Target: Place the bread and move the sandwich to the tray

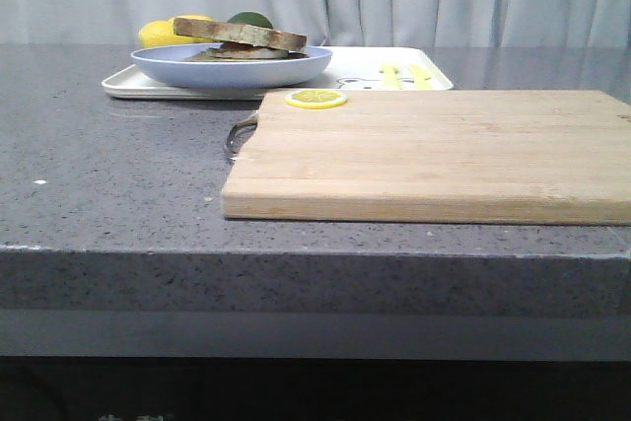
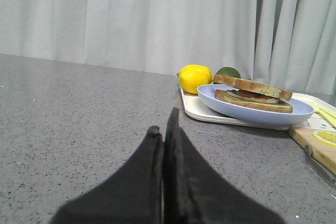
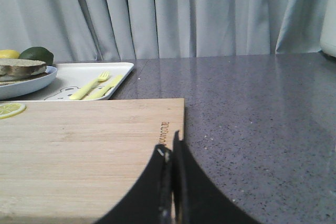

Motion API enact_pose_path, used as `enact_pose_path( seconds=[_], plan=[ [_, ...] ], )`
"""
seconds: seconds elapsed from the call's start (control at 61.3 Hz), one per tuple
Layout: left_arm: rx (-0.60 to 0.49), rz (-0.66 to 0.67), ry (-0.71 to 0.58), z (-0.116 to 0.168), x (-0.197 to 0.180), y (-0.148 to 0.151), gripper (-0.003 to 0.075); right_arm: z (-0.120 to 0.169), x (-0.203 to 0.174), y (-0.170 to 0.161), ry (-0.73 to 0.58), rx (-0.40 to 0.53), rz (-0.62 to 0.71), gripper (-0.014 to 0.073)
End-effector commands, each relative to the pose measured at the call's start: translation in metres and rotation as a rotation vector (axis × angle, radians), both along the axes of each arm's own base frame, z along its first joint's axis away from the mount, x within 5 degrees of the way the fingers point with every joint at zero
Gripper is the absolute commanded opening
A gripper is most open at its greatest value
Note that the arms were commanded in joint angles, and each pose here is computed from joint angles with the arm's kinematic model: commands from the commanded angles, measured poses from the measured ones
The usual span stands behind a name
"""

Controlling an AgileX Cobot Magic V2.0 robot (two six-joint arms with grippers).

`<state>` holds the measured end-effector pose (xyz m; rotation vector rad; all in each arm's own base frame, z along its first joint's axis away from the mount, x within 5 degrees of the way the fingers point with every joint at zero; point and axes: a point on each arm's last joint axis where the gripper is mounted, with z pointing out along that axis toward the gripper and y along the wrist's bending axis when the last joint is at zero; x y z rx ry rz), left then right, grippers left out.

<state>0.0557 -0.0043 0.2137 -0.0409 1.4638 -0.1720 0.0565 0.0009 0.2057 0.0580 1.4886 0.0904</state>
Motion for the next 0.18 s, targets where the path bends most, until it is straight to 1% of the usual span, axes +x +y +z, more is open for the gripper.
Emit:
enact_pose_path(
  seconds=[0.0, 0.163],
  plan=[
    [-0.014, 0.000, -0.102, 0.0083, -0.0033, 0.0003, -0.0020, 0.0093, -0.0026, -0.0008, -0.104, -0.013, -0.013, -0.0066],
    [-0.014, 0.000, -0.102, 0.0083, -0.0033, 0.0003, -0.0020, 0.0093, -0.0026, -0.0008, -0.104, -0.013, -0.013, -0.0066]
  ],
)
